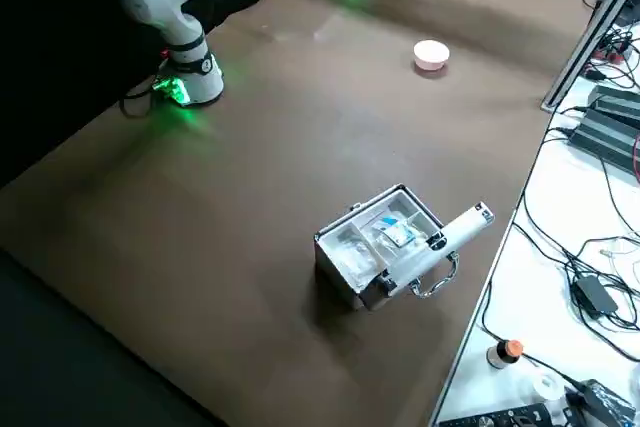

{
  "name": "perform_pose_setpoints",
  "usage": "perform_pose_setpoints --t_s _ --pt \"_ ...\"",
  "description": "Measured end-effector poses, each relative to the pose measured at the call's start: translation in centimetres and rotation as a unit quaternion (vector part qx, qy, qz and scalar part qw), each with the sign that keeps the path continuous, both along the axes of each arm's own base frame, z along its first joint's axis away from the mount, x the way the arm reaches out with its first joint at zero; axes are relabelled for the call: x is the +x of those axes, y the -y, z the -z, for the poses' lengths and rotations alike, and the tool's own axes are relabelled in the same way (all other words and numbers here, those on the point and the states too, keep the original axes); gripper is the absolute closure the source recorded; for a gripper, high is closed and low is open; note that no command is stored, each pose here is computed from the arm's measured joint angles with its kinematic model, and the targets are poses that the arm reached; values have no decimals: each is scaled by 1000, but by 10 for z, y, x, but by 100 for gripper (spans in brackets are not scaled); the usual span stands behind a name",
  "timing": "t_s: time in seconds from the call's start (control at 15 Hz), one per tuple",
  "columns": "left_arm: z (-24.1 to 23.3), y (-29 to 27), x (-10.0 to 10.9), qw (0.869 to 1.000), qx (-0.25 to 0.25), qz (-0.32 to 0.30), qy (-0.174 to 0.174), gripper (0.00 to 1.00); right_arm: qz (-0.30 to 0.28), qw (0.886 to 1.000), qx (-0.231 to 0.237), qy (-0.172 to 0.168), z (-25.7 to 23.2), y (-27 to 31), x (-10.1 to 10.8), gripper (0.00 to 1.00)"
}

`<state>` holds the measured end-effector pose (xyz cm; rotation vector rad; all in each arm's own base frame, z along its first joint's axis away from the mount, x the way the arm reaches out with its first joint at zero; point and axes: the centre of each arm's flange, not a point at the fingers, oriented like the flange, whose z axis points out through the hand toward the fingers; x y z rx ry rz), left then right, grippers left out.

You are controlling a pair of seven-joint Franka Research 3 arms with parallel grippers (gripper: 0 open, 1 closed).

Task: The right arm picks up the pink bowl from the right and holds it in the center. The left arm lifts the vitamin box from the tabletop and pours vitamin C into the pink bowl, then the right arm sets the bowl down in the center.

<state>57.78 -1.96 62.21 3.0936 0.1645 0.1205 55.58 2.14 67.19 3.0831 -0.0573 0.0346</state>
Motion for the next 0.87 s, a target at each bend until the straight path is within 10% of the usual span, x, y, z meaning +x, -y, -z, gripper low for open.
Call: perform_pose_setpoints --t_s 0.87 --pt "-30 19 -2 1000 6 -1 23 0 0 1000 -1 0 0 0 0 1"
